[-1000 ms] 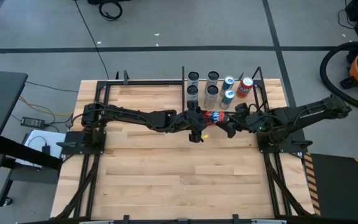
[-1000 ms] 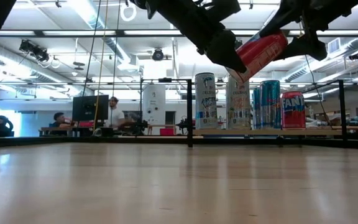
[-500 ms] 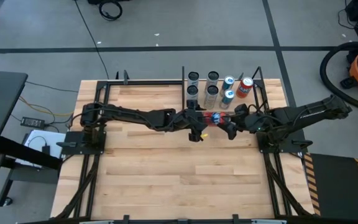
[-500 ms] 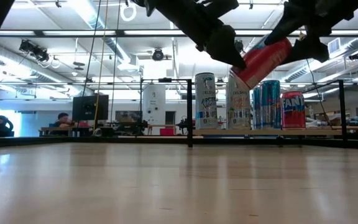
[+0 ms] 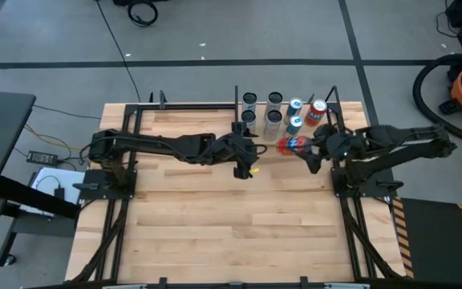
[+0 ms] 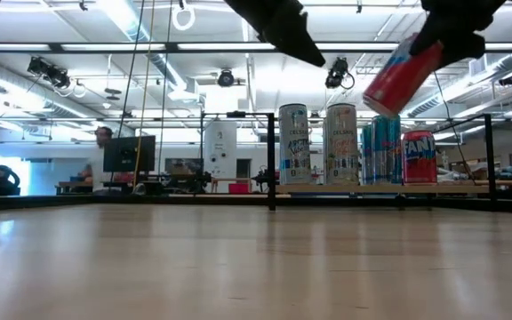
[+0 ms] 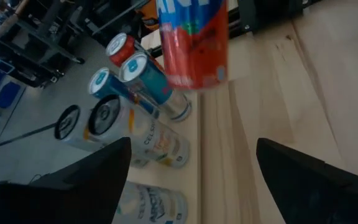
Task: Place canned beverage on shelf
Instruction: Put the red soda can on the shelf aligned with the other orange soda can
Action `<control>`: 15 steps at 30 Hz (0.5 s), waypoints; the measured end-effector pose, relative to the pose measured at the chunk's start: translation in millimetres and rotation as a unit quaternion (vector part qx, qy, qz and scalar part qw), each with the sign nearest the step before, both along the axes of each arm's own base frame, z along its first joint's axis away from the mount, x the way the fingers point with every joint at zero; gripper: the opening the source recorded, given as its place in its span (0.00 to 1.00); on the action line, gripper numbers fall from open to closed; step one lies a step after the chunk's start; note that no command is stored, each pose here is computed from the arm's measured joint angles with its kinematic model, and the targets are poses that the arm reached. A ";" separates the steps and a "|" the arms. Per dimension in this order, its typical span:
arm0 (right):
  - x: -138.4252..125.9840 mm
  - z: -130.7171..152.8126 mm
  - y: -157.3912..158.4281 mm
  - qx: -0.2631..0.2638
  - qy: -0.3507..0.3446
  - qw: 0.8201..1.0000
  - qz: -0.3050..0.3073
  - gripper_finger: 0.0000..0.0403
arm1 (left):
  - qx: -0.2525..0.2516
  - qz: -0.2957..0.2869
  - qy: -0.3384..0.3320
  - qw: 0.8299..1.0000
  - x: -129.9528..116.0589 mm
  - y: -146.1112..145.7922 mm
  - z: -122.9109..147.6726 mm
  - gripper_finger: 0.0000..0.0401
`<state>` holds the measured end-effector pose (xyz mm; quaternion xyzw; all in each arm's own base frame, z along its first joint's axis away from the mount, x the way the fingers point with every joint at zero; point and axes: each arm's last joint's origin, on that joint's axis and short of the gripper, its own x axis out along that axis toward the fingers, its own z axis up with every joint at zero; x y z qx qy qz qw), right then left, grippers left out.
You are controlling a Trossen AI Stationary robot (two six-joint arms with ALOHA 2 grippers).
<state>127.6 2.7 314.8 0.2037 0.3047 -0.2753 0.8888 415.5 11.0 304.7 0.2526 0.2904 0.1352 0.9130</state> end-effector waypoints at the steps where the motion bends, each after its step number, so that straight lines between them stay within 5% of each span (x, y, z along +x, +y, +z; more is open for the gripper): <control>1: -3.6 3.2 -2.0 -0.005 0.015 1.000 -0.002 0.74 | 0.000 0.000 0.000 1.000 -2.3 0.0 2.9 0.88; 15: -45.3 31.2 -23.5 -0.046 0.203 0.978 0.019 0.74 | -0.025 0.012 0.021 0.999 -12.7 -0.2 6.4 0.88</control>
